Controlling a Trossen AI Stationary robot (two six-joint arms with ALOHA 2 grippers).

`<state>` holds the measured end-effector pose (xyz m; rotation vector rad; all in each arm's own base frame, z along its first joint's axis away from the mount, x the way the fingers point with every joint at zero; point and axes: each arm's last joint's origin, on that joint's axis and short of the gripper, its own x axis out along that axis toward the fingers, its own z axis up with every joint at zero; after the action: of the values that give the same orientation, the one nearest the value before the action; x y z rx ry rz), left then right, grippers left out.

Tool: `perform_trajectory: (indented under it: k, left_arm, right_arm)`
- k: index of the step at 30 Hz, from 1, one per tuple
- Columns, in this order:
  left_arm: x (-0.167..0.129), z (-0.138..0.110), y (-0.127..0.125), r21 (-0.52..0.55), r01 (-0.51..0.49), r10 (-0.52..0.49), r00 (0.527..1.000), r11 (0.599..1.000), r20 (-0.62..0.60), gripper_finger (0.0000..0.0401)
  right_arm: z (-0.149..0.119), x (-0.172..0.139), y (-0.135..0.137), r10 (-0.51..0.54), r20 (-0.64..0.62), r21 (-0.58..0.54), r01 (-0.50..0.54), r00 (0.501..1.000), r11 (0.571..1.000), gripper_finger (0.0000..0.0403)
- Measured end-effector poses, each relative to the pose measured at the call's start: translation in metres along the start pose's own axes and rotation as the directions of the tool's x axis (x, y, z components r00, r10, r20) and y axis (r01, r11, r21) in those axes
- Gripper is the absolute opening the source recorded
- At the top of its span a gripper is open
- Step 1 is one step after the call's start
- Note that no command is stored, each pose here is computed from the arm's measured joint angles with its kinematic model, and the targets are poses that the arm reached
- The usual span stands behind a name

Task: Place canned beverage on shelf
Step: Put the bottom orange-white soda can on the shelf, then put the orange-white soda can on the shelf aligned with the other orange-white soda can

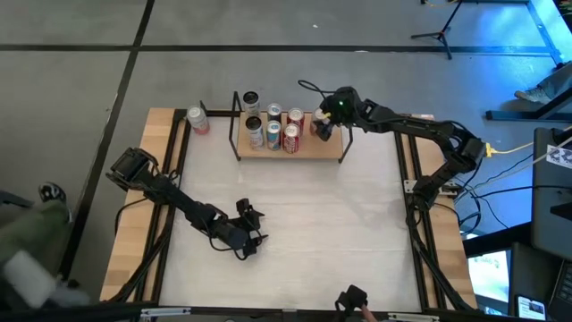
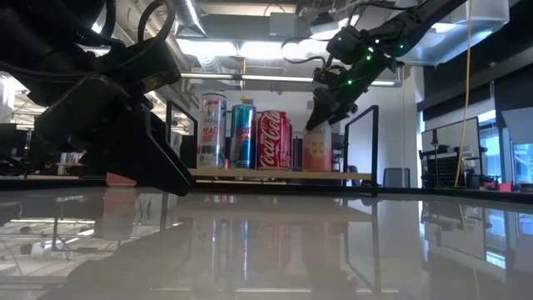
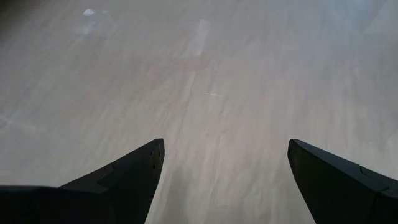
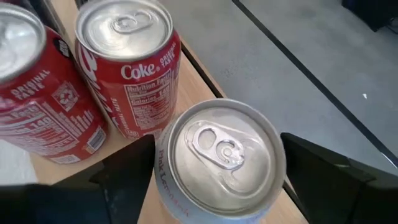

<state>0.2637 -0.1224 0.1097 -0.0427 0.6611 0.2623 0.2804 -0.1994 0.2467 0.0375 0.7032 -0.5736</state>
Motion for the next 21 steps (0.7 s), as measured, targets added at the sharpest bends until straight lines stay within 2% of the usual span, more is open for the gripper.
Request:
perform_trajectory:
  k: [6, 12, 17, 21]
  left_arm:
    - [0.000, 0.000, 0.000, 0.000, 0.006, -0.006, 1.000, 1.000, -0.003, 0.0332]
    - [0.001, 0.003, -0.001, -0.022, 0.019, -0.019, 1.000, 1.000, 0.024, 0.0332]
    - [-0.001, 0.014, -0.003, -0.033, 0.045, -0.045, 0.999, 0.998, 0.016, 0.0332]
    - [-0.025, 0.045, -0.004, -0.051, 0.049, -0.050, 0.999, 0.997, -0.017, 0.0332]
  right_arm:
    - [0.010, -0.025, -0.002, -0.003, 0.058, 0.002, 0.003, 0.998, 1.000, 0.0338]
    - [0.018, -0.067, -0.001, 0.011, 0.110, 0.006, -0.011, 0.994, 1.000, 0.0339]
    - [0.016, -0.108, 0.024, 0.112, 0.094, -0.035, -0.109, 0.989, 0.993, 0.0339]
    - [0.005, -0.138, 0.052, 0.210, 0.186, -0.084, -0.197, 0.960, 0.977, 0.0340]
